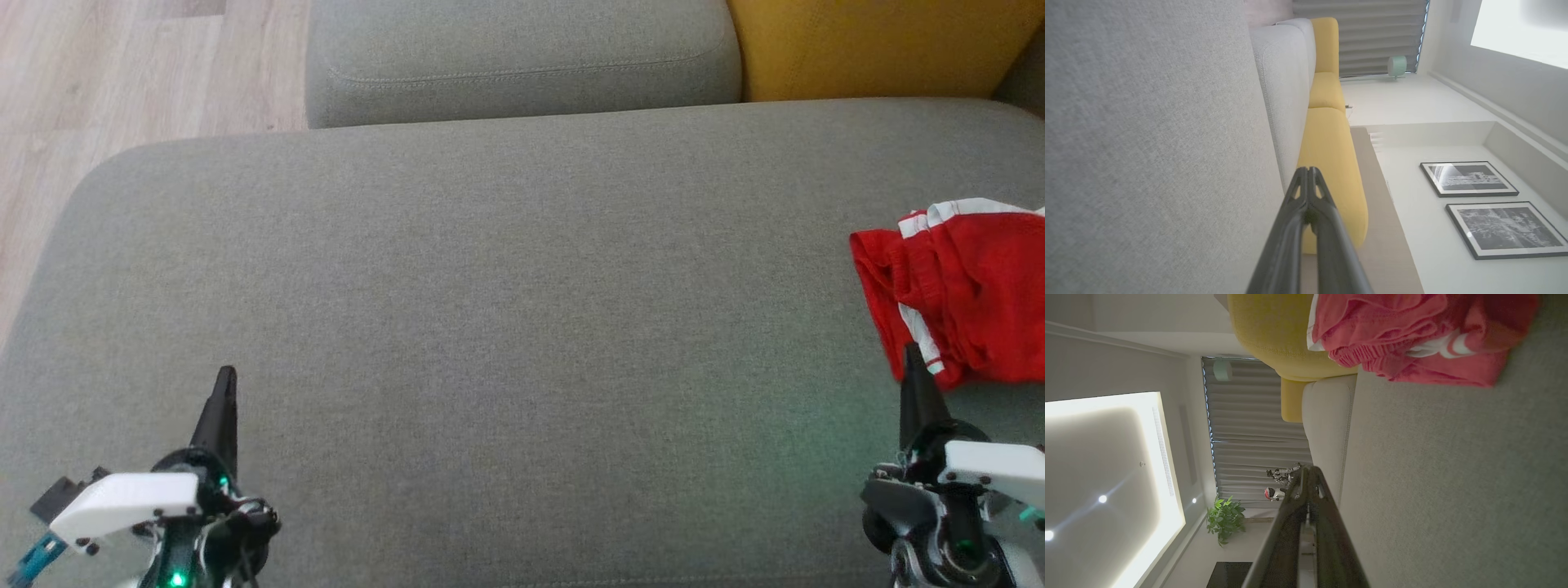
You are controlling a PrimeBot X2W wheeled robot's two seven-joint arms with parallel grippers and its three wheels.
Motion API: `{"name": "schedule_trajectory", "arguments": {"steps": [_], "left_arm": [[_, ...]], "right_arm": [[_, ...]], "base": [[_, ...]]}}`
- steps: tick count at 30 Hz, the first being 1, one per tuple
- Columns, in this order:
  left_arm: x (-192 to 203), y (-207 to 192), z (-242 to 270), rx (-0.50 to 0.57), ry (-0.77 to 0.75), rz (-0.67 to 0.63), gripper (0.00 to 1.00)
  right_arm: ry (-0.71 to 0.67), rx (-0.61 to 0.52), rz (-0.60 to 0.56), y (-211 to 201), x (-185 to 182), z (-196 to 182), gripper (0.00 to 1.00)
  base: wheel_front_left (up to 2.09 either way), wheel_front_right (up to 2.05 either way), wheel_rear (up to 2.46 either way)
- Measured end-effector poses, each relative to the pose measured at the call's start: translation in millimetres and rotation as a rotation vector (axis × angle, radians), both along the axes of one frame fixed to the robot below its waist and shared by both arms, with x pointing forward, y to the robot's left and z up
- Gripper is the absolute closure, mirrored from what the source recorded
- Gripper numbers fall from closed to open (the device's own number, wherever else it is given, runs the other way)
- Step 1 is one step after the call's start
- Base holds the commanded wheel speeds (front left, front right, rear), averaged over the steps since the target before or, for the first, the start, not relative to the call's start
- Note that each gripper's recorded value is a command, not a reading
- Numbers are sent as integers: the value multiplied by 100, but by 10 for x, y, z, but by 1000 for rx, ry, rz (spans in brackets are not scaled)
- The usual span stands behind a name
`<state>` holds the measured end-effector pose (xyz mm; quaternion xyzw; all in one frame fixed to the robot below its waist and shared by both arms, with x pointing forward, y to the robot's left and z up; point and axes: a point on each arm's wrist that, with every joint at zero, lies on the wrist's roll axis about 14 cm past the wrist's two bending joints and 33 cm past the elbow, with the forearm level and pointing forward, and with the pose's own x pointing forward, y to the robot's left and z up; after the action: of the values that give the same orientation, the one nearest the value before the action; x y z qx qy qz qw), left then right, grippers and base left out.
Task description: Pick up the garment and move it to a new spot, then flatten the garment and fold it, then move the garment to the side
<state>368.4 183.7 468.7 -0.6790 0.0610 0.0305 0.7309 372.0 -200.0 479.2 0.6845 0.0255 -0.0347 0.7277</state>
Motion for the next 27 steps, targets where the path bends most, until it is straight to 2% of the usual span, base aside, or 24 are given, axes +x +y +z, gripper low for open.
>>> {"name": "schedule_trajectory", "arguments": {"steps": [7, 27], "left_arm": [[55, 47, 83, -74, -35, 22, 100], [55, 36, 83, -81, -34, 18, 100]], "right_arm": [[0, 73, -19, -39, 10, -11, 100], [0, 74, -23, -56, 8, -13, 100]], "base": [[0, 0, 0], [0, 0, 0]]}}
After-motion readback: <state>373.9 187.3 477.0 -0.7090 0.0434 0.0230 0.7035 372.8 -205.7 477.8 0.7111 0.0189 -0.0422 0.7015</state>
